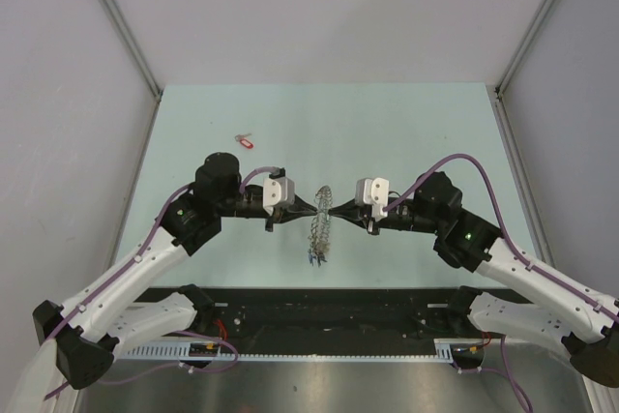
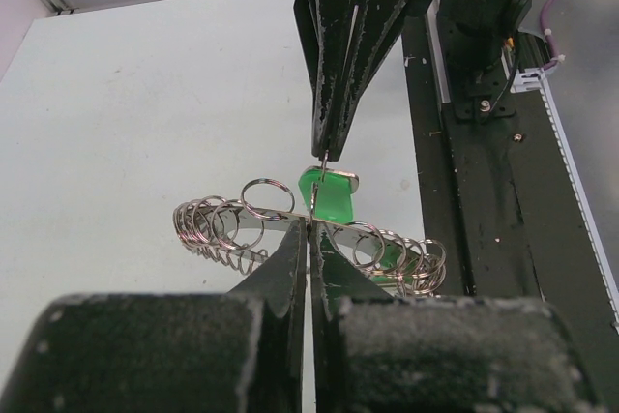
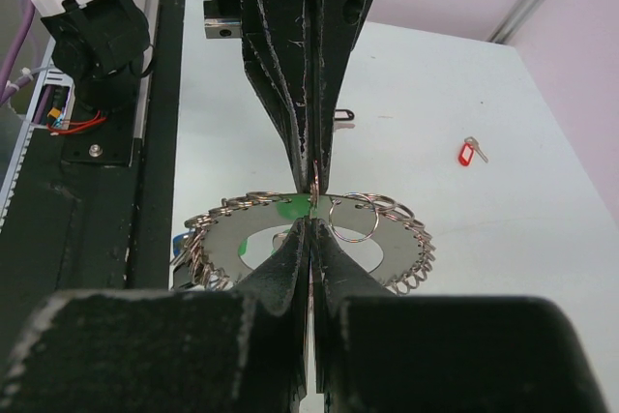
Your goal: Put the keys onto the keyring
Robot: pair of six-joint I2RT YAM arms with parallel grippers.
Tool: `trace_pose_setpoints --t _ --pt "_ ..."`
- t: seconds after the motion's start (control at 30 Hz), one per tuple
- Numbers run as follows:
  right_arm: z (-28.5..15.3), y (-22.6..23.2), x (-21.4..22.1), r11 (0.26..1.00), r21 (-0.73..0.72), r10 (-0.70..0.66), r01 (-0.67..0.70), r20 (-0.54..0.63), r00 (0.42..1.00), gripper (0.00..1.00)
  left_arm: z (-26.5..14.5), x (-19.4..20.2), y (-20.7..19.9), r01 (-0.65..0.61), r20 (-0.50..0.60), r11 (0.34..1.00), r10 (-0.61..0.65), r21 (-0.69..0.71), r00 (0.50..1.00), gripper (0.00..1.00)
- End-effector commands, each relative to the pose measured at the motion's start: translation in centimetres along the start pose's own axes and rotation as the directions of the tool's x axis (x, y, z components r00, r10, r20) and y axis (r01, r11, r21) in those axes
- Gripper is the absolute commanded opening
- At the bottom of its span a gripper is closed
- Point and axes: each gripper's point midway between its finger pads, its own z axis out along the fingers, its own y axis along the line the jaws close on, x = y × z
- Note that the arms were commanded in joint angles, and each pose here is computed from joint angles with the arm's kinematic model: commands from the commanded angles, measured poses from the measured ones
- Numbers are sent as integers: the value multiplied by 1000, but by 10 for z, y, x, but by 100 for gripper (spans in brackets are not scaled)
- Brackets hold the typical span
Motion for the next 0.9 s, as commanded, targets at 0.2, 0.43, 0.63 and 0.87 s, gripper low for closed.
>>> trace_pose_setpoints --t 0.2,0.43,0.63,0.87 --pt "-1 -7 -19 999 39 -23 21 65 998 0 -3 -22 -3 -63 73 998 61 22 995 0" --pt "0 -8 -19 999 40 -25 22 68 997 0 -3 -24 -3 -65 77 998 63 22 995 0" --pt "0 -4 -21 999 21 -28 27 77 997 0 -3 -23 -1 -61 74 998 60 8 995 1" --pt "1 -4 -20 1000 15 -24 23 75 997 0 -3 -22 1 -58 72 998 58 -1 996 1"
